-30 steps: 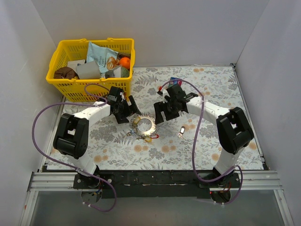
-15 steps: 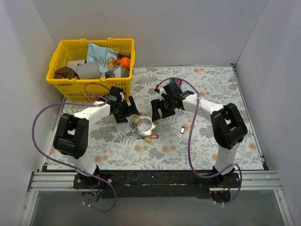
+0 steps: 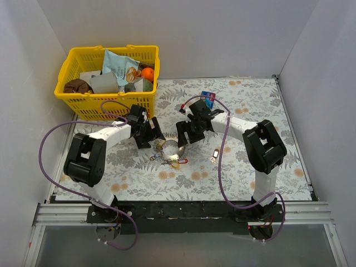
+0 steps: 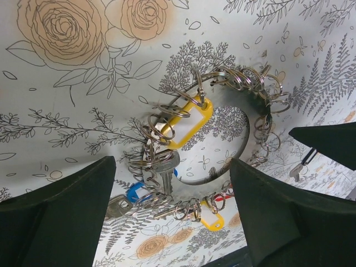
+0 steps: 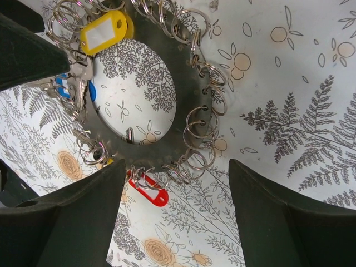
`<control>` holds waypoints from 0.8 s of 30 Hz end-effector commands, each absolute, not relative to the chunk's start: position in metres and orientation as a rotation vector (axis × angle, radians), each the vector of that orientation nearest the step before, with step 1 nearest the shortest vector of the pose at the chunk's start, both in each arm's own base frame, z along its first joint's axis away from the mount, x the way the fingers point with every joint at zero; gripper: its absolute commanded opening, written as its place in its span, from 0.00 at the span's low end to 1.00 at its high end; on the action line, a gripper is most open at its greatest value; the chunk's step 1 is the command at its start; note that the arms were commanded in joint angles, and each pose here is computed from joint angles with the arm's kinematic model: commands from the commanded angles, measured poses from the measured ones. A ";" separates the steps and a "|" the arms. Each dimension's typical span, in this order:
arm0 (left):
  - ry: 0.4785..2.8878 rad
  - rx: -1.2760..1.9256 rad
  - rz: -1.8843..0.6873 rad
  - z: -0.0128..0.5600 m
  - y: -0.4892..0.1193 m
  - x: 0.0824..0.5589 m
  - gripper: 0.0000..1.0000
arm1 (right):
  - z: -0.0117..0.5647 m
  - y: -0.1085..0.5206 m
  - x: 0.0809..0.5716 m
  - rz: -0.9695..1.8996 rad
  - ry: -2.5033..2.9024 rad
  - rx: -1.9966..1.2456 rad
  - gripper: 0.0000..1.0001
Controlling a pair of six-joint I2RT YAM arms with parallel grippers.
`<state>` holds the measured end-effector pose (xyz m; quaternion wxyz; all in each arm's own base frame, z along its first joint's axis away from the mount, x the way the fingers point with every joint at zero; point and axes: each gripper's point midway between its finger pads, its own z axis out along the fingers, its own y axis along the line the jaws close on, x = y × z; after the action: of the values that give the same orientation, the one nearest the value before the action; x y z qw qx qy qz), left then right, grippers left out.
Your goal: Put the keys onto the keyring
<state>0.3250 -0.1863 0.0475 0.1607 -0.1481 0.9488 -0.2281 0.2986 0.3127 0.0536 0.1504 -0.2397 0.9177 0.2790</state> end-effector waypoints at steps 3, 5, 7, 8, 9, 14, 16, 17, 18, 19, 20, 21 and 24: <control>2.728 -0.396 -0.641 0.041 -0.188 0.329 0.82 | 0.067 0.321 0.311 0.794 2.586 -0.676 0.82; 2.735 -0.396 -0.645 0.039 -0.189 0.329 0.81 | 0.066 0.321 0.311 0.789 2.591 -0.677 0.82; 2.744 -0.392 -0.658 0.037 -0.191 0.330 0.80 | 0.066 0.321 0.310 0.797 2.592 -0.673 0.82; 2.746 -0.393 -0.664 0.037 -0.192 0.330 0.80 | 0.066 0.321 0.309 0.799 2.595 -0.667 0.82; 2.748 -0.390 -0.667 0.036 -0.193 0.330 0.80 | 0.064 0.321 0.306 0.808 2.603 -0.658 0.82; 2.754 -0.391 -0.682 0.033 -0.195 0.330 0.79 | 0.062 0.328 0.296 0.909 2.610 -0.629 0.82; 2.759 -0.387 -0.700 0.032 -0.197 0.330 0.78 | 0.058 0.329 0.293 0.932 2.622 -0.626 0.82; 2.756 -0.382 -0.706 0.032 -0.199 0.332 0.78 | 0.058 0.330 0.293 0.939 2.620 -0.618 0.82; 2.755 -0.381 -0.709 0.032 -0.199 0.333 0.78 | 0.058 0.330 0.292 0.945 2.619 -0.614 0.82; 2.753 -0.372 -0.717 0.033 -0.201 0.334 0.78 | 0.057 0.329 0.290 0.947 2.622 -0.611 0.82; 2.750 -0.370 -0.721 0.033 -0.202 0.337 0.78 | 0.056 0.329 0.289 0.951 2.624 -0.604 0.82; 2.751 -0.370 -0.723 0.033 -0.203 0.339 0.78 | 0.057 0.329 0.289 0.957 2.620 -0.604 0.82; 2.748 -0.357 -0.741 0.034 -0.207 0.343 0.78 | 0.054 0.328 0.285 0.968 2.633 -0.599 0.82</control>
<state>0.3394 -0.2032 0.0390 0.1414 -0.1350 0.9467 -0.2560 0.2873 0.3212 0.0443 0.1313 -0.2093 0.9182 0.3097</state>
